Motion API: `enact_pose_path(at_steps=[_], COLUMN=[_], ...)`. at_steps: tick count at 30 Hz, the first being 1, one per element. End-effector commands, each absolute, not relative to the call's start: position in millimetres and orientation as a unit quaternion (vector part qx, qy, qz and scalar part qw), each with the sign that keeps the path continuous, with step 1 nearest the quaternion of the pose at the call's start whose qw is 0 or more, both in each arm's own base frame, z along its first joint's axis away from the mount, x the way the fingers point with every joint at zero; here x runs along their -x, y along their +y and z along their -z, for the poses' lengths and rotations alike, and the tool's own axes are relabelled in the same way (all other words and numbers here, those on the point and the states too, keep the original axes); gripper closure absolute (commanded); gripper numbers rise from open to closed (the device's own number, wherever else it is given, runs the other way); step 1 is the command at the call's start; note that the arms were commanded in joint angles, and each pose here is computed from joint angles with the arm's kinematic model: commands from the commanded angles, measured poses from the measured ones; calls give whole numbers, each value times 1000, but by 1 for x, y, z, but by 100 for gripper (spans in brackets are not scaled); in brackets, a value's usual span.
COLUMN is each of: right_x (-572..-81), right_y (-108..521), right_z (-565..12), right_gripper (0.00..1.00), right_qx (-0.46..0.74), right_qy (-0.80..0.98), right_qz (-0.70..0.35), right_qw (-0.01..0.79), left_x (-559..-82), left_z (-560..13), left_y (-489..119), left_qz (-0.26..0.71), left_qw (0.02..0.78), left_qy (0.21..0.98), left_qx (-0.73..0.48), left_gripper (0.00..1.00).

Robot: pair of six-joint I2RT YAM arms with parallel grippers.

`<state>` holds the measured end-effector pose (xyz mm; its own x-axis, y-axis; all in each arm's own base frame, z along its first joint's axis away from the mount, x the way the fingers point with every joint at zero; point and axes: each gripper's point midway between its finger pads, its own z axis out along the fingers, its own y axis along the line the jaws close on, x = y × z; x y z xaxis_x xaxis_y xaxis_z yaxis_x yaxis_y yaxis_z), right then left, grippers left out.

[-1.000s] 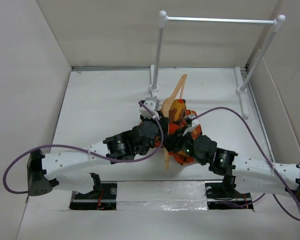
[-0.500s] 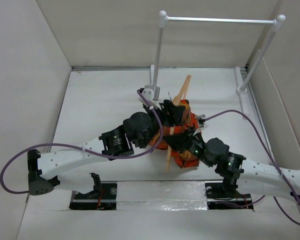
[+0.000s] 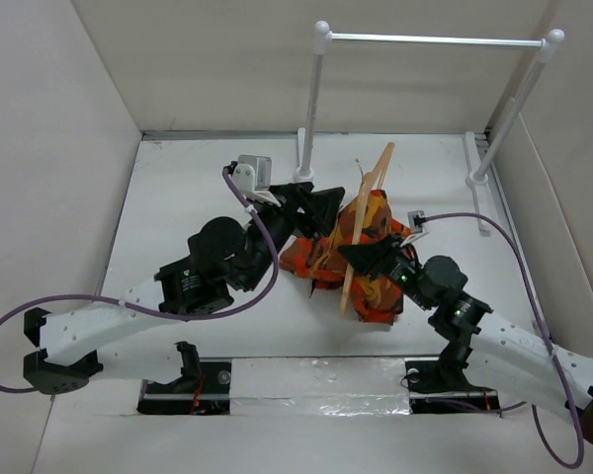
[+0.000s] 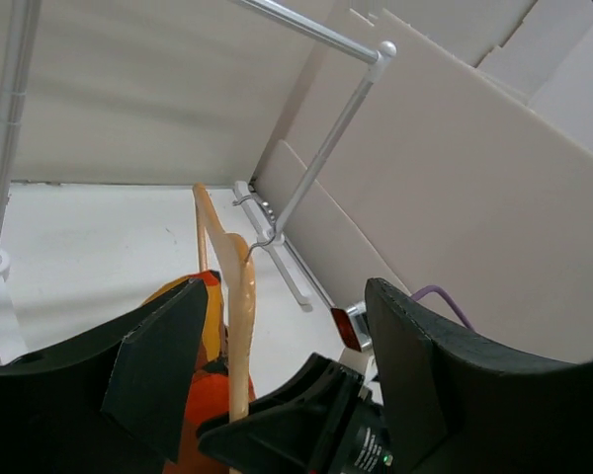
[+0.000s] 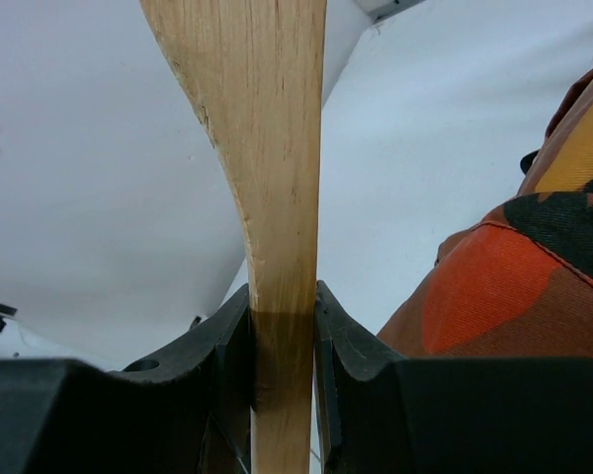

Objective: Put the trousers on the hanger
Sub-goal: Place the hanger at the clothesline.

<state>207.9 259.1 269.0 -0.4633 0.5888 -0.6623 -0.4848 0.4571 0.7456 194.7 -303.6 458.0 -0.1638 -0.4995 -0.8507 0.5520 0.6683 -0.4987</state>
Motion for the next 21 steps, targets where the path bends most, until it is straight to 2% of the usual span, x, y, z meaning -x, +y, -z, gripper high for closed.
enact_pose_path(at_steps=[1,4,5,7,10,14,18,21], right_x=[-202,-209,-221,-223,-255,-275,-323,-334], right_y=[230,211,197,185,148,129,118,114], right_z=[-371,-392,-395,-419,-441,-470,-471,-491], right_gripper=[100,100,100,100,100,100,100,100], right_qx=[-32,-28,-38,-26,-45,-31,-24,-2], right_qy=[541,532,536,520,513,498,514,499], right_qz=[-596,-577,-554,-550,-509,-500,-508,-521], right_qw=[593,619,635,653,690,708,691,693], left_x=[-193,-191,-190,-188,-179,-172,-171,-169], left_z=[-475,-460,-458,-436,-414,-373,-341,-322], left_y=[-285,-278,-272,-271,-260,-259,-247,-241], left_qz=[408,394,398,393,408,413,394,391], left_qw=[663,660,659,652,635,609,595,587], left_qy=[628,639,638,648,656,676,700,709], left_qx=[-7,-14,-10,-15,-16,-24,-17,-15], left_gripper=[38,45,50,53,59,59,59,59])
